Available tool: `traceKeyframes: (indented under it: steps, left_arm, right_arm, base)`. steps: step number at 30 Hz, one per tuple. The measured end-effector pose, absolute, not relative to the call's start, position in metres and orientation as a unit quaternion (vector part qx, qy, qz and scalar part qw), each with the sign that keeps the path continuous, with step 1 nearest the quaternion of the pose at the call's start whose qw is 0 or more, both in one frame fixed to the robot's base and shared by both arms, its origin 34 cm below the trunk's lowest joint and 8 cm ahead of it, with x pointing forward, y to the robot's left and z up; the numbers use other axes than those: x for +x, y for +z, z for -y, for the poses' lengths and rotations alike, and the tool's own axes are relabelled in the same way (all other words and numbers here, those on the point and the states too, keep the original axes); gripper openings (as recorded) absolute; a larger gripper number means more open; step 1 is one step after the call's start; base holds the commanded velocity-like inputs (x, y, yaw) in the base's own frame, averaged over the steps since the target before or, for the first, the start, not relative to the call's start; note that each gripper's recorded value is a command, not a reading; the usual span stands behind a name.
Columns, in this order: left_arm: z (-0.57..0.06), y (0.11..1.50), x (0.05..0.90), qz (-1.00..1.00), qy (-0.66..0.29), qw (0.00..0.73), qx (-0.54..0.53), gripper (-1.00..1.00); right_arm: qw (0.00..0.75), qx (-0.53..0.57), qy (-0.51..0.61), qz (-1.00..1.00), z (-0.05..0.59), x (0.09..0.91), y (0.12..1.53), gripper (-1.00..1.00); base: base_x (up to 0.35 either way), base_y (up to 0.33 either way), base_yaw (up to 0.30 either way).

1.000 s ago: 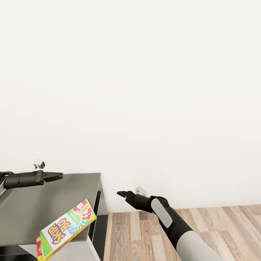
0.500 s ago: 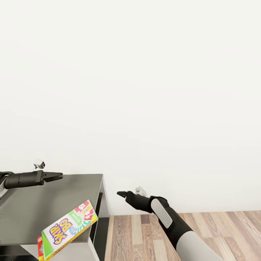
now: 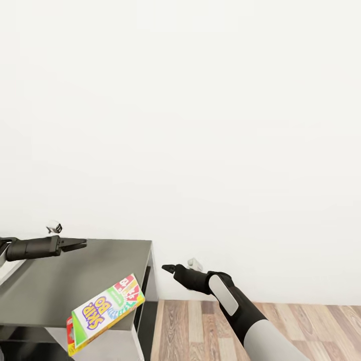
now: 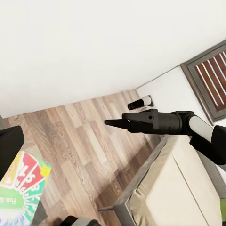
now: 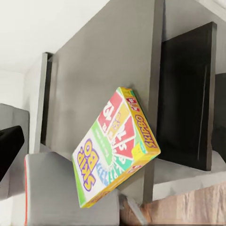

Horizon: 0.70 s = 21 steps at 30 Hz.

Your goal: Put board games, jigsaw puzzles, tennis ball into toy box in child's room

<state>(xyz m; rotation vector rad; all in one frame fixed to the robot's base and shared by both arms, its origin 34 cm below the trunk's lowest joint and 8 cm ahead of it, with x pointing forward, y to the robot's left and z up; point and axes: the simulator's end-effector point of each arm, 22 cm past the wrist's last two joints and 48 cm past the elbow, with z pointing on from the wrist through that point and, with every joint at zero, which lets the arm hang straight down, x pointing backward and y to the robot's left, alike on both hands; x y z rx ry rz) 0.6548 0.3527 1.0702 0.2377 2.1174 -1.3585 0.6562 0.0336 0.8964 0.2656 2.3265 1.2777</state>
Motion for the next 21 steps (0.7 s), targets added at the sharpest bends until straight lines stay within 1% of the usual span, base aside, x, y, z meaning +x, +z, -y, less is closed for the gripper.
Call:
traceKeyframes:
  steps: [5, 11, 16, 18, 21]
  left_arm:
    - [-0.352, 1.071, 0.655, -0.798, -0.513, 0.303, 0.09, 1.0]
    - [-0.352, 1.071, 0.655, -0.798, -0.513, 0.303, 0.09, 1.0]
    - [-0.352, 1.072, 0.654, -0.798, -0.513, 0.303, 0.09, 1.0]
    - [-0.352, 1.071, 0.654, -0.798, -0.513, 0.303, 0.09, 1.0]
    - [-0.352, 1.071, 0.654, -0.798, -0.513, 0.303, 0.09, 1.0]
  right_arm:
    - [0.236, 0.097, 0.465, -0.848, -0.033, 0.657, 0.897, 1.0]
    - [0.24, 0.101, 0.465, -0.846, -0.031, 0.659, 0.898, 1.0]
    - [0.277, 0.114, 0.456, -0.838, -0.023, 0.672, 0.9, 1.0]
    - [0.302, 0.126, 0.444, -0.834, -0.015, 0.682, 0.899, 1.0]
    - [0.315, 0.138, 0.435, -0.832, -0.008, 0.685, 0.893, 1.0]
  base:
    - [-0.161, 0.039, 0.049]
    - [-0.038, 0.008, 0.009]
    - [-0.006, 0.001, 0.001]
    - [-0.002, 0.0, 0.0]
    - [0.0, 0.0, 0.0]
